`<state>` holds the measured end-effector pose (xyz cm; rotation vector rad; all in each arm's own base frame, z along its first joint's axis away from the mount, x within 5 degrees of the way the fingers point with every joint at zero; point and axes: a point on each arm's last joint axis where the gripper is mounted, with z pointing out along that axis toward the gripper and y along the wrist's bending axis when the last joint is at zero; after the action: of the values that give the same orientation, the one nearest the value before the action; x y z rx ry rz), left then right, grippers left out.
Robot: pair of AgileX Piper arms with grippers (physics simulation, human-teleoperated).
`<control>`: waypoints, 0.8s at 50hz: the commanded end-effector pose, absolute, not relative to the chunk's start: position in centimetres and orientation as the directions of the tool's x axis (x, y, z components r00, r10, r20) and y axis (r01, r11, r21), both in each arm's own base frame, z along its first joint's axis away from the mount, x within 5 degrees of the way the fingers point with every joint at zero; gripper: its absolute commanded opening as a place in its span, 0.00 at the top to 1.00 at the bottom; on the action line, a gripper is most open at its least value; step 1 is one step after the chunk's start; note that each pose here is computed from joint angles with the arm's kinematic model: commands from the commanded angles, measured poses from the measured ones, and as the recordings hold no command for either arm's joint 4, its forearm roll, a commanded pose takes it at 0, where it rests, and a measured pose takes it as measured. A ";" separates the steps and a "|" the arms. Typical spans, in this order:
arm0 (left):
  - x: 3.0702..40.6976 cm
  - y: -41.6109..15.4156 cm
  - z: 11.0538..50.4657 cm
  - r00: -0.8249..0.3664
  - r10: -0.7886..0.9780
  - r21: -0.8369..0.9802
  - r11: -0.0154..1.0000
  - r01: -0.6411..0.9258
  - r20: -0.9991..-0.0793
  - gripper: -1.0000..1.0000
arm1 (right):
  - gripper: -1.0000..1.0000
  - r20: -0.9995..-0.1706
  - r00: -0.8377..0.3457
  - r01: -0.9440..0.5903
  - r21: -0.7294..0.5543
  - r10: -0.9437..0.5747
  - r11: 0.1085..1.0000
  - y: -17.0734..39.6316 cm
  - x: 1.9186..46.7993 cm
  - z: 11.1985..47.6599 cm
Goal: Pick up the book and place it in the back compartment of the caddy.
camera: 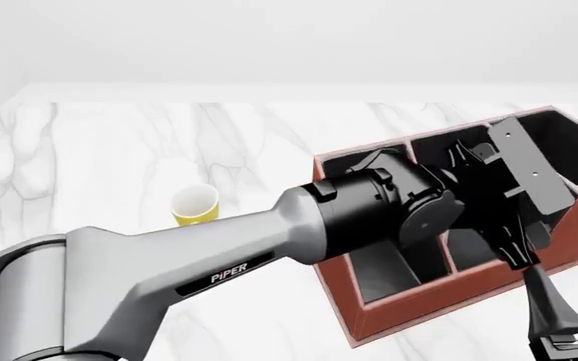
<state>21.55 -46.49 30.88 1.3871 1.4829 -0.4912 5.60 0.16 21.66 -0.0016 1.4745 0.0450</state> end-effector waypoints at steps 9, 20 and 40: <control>18.5 -43.6 37.1 0.243 0.446 0.374 0.233 0.898 -0.861 0.00 | 0.00 -0.995 0.094 -0.030 0.028 0.031 0.999 0.2 5.6 21.6; 17.4 -40.9 39.6 0.289 0.428 0.412 0.229 0.882 -0.856 0.00 | 0.00 -0.995 0.095 -0.031 0.026 0.029 0.999 0.2 5.6 21.6; 15.0 -31.9 38.8 0.324 0.346 0.432 0.303 0.850 -0.880 0.00 | 0.00 -0.995 0.095 -0.032 0.026 0.029 0.999 0.2 5.5 22.0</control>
<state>16.30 -36.53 39.16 1.3403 1.2876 -0.4840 5.56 0.16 21.91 -0.0014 1.4750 0.0447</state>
